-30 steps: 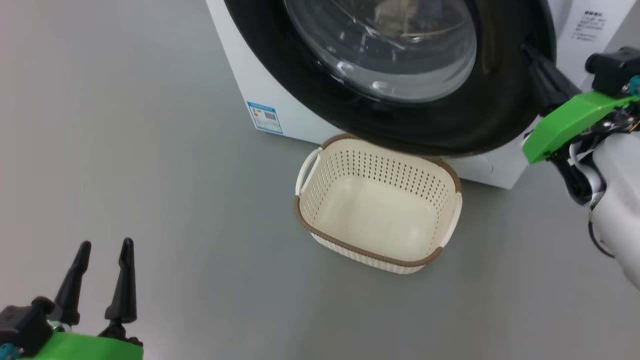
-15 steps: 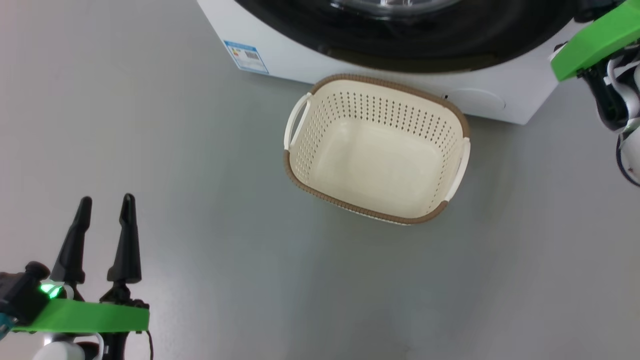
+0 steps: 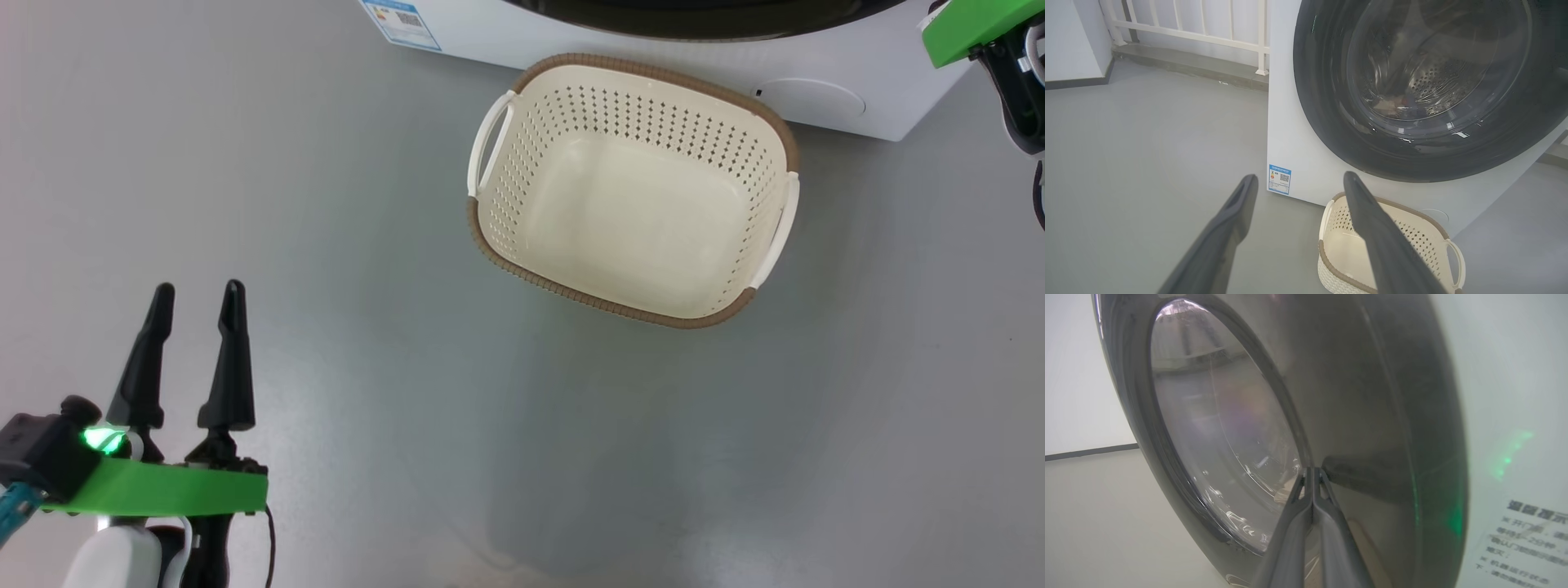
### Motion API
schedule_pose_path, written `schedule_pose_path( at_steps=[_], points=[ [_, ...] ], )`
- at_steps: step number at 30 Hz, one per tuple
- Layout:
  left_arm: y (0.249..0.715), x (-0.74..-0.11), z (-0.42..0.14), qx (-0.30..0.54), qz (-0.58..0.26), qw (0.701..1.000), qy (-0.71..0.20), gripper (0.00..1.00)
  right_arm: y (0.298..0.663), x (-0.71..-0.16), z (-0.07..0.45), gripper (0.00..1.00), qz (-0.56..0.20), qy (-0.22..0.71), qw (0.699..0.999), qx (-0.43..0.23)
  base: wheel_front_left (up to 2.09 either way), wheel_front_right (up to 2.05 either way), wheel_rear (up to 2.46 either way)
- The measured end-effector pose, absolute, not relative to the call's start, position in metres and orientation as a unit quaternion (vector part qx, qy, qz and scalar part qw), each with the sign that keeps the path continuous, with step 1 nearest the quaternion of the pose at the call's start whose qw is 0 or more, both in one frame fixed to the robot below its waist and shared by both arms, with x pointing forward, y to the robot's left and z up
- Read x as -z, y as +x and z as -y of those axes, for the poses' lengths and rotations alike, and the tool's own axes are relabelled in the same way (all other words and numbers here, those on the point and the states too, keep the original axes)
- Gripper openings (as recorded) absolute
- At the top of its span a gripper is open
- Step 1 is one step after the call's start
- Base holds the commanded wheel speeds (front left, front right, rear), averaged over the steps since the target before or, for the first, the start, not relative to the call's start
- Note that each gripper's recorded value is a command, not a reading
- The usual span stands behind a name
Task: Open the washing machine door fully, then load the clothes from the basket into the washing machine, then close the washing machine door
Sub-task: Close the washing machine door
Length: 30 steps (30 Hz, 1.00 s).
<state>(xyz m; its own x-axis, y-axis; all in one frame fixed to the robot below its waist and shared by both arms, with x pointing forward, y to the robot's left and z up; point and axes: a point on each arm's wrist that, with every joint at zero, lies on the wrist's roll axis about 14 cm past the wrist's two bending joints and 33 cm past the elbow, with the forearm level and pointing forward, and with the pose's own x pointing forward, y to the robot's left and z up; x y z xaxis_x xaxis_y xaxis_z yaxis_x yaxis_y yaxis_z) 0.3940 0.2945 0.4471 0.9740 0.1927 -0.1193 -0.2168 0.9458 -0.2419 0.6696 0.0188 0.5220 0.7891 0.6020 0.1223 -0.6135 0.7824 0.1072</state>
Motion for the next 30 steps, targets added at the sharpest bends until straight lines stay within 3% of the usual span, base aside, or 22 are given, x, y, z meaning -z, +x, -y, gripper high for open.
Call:
schedule_pose_path(
  at_steps=[16, 17, 19, 20, 21, 22, 30],
  points=[
    [0.394, -0.466, -0.289, -0.091, -0.019, 0.987, -0.134, 1.0, 0.651, -0.543, -0.007, 0.0, 0.05, 0.05, 0.946, -0.316, 0.0, 0.0, 0.0],
    [0.393, -0.468, -0.289, -0.09, -0.017, 0.987, -0.135, 1.0, 0.648, -0.542, -0.008, 0.05, 0.048, 0.05, 0.946, -0.318, 0.0, 0.0, 0.0],
    [0.393, -0.471, -0.287, -0.086, -0.013, 0.987, -0.136, 1.0, 0.639, -0.541, -0.009, 0.27, 0.045, 0.05, 0.944, -0.322, 0.0, 0.0, 0.0],
    [0.393, -0.473, -0.286, -0.085, -0.011, 0.987, -0.137, 1.0, 0.635, -0.542, -0.01, 0.45, 0.045, 0.052, 0.943, -0.325, 0.0, 0.0, 0.0],
    [0.393, -0.474, -0.284, -0.083, -0.008, 0.987, -0.138, 1.0, 0.63, -0.543, -0.012, 0.88, 0.045, 0.058, 0.942, -0.328, 0.0, 0.0, 0.0],
    [0.392, -0.476, -0.284, -0.081, -0.006, 0.987, -0.139, 1.0, 0.624, -0.545, -0.014, 1.0, 0.046, 0.063, 0.94, -0.331, 0.0, 0.0, 0.0],
    [0.387, -0.491, -0.278, -0.065, 0.012, 0.988, -0.14, 1.0, 0.586, -0.562, -0.014, 1.0, 0.056, 0.071, 0.933, -0.348, 0.0, 0.0, 0.0]
  ],
)
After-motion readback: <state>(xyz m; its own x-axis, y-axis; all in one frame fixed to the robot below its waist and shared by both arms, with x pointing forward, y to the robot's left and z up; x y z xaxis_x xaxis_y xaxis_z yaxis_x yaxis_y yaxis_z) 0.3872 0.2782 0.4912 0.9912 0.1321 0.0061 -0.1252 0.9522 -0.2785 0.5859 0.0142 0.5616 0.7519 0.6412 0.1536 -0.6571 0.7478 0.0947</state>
